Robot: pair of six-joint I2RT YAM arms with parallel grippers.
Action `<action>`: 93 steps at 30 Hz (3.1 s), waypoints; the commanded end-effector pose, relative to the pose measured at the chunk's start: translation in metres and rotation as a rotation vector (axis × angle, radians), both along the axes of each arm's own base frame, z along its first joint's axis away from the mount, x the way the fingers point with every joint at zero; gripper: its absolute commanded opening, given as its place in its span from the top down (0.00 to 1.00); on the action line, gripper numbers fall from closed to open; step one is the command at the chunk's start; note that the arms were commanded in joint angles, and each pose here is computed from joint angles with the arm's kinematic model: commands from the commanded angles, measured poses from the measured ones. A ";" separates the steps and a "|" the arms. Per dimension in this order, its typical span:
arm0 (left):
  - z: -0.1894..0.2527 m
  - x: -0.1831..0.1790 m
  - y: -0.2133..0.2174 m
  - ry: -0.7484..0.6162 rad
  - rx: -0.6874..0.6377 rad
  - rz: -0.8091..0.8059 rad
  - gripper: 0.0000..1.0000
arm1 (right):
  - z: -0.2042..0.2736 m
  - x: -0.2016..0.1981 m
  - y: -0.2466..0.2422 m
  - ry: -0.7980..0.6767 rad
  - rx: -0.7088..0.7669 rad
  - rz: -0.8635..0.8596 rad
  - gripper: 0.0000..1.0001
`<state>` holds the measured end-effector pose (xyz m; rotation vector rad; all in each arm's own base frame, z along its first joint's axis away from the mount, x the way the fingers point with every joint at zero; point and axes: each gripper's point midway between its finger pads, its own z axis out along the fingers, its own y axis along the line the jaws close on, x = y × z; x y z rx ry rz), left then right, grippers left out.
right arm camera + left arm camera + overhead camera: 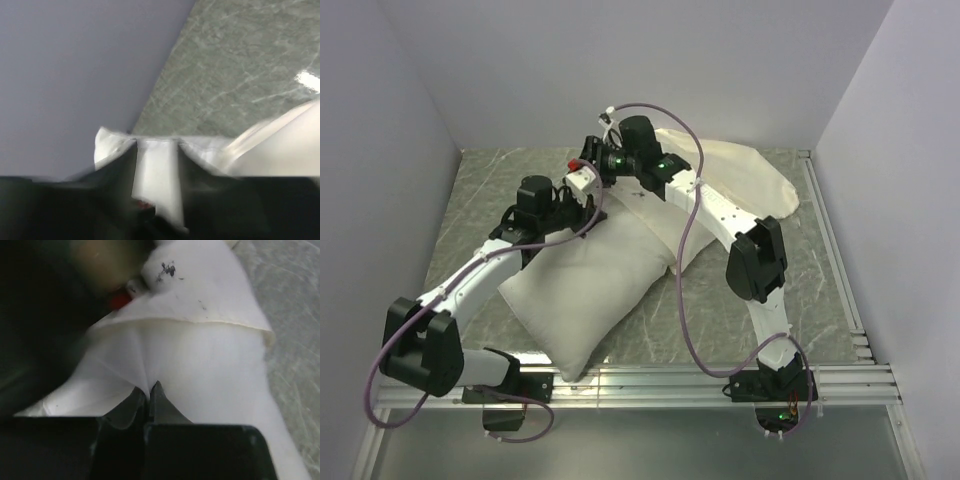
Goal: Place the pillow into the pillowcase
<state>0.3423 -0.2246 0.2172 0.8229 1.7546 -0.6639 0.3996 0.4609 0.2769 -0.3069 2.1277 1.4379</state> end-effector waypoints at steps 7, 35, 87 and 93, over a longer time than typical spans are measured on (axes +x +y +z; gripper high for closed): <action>-0.027 0.045 0.042 0.138 -0.054 0.216 0.66 | 0.049 -0.022 -0.122 -0.343 -0.166 -0.044 0.21; -0.003 -0.074 0.029 -0.040 0.193 0.100 0.01 | -0.178 -0.083 -0.219 -0.079 -0.458 -0.245 0.30; 0.130 0.018 -0.081 0.198 -0.399 0.275 1.00 | 0.086 -0.127 -0.157 -0.409 -0.020 0.294 1.00; 0.110 -0.035 -0.084 0.549 -0.521 0.110 1.00 | 0.117 -0.124 -0.151 -0.402 0.057 0.284 1.00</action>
